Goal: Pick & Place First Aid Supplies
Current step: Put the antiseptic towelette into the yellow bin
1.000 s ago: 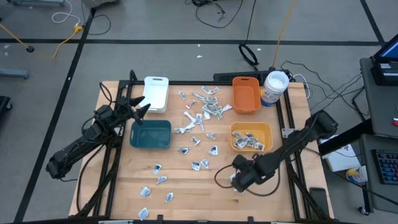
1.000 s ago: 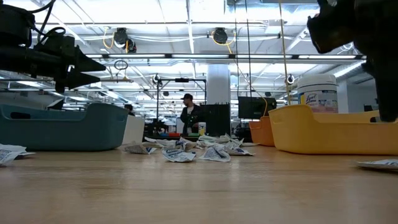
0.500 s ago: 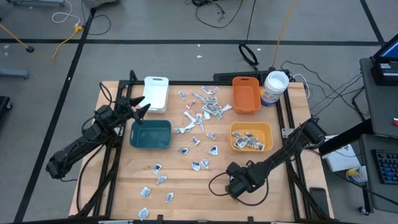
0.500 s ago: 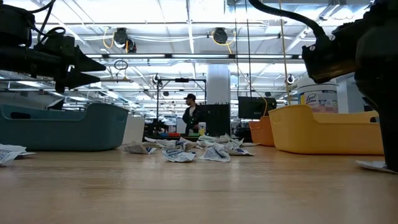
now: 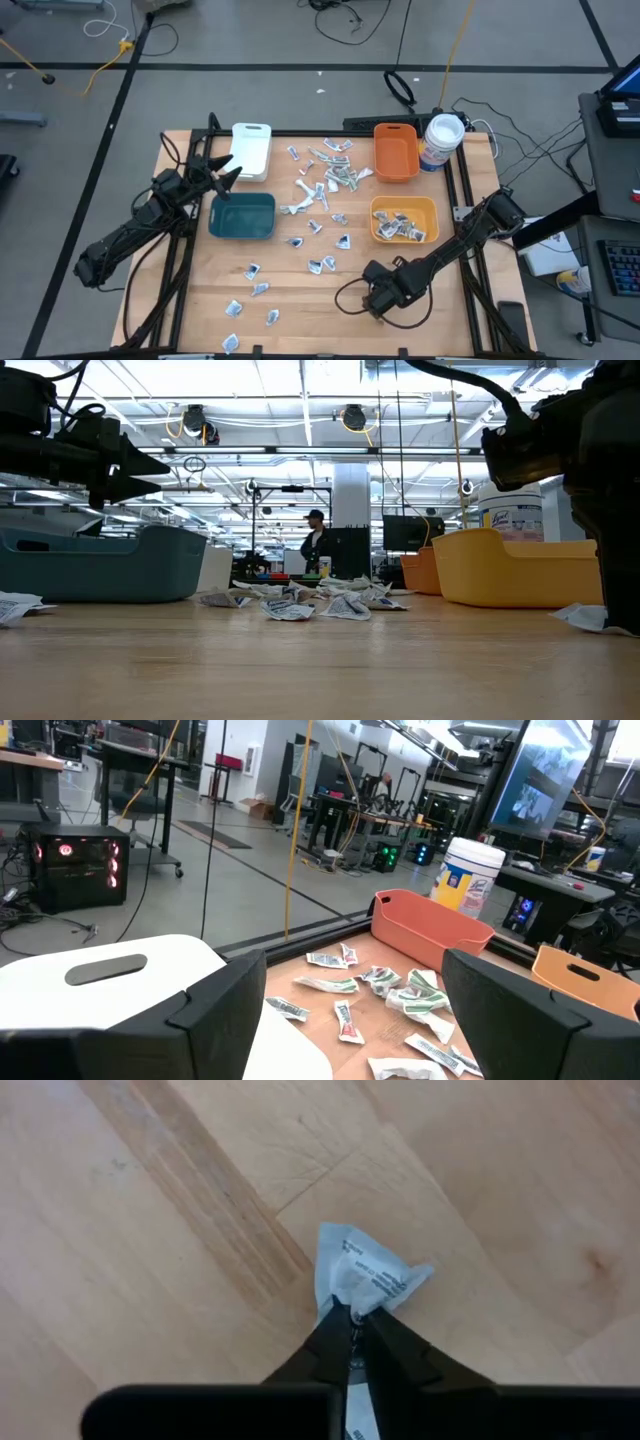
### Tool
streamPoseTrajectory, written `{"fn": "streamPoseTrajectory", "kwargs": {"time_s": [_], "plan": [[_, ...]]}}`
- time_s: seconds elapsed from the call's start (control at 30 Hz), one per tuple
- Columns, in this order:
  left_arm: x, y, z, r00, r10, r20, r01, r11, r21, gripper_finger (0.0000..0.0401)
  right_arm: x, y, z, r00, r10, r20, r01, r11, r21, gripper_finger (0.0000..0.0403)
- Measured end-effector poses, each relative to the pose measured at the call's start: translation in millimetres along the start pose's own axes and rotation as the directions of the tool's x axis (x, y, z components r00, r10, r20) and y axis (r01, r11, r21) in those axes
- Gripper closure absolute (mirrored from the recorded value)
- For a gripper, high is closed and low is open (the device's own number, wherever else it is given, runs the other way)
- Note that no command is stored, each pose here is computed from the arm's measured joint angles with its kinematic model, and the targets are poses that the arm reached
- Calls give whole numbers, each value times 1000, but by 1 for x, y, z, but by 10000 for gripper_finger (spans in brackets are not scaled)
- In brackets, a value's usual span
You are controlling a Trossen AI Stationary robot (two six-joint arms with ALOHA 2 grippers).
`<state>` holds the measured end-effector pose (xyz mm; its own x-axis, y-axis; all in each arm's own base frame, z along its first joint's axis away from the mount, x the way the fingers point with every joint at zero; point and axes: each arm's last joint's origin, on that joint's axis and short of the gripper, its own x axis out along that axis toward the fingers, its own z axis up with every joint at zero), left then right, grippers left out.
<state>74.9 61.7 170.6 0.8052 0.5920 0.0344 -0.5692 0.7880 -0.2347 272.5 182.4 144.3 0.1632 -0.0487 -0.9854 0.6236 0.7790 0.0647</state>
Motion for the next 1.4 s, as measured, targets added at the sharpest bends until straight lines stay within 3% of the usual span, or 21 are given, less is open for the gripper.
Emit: {"fn": "streamPoseTrajectory", "kwargs": {"time_s": [0.53, 0.77, 1.07, 1.4], "plan": [[0, 0, 0, 1000, 0, 0, 0, 1000, 0, 95, -79, -23, 5, 999, 33, 2, -32, 996, -82, 383], [0, 0, 0, 1000, 0, 0, 0, 1000, 0, 95, -93, -45, 9, 997, -68, -23, 66, 994, -92, 386], [0, 0, 0, 1000, 0, 0, 0, 1000, 0, 96, -105, -85, 44, 977, -210, -34, 207, 975, -87, 384], [0, 0, 0, 1000, 0, 0, 0, 1000, 0, 95, -100, -124, 95, 969, -239, -69, 239, 971, 1, 381]]}}
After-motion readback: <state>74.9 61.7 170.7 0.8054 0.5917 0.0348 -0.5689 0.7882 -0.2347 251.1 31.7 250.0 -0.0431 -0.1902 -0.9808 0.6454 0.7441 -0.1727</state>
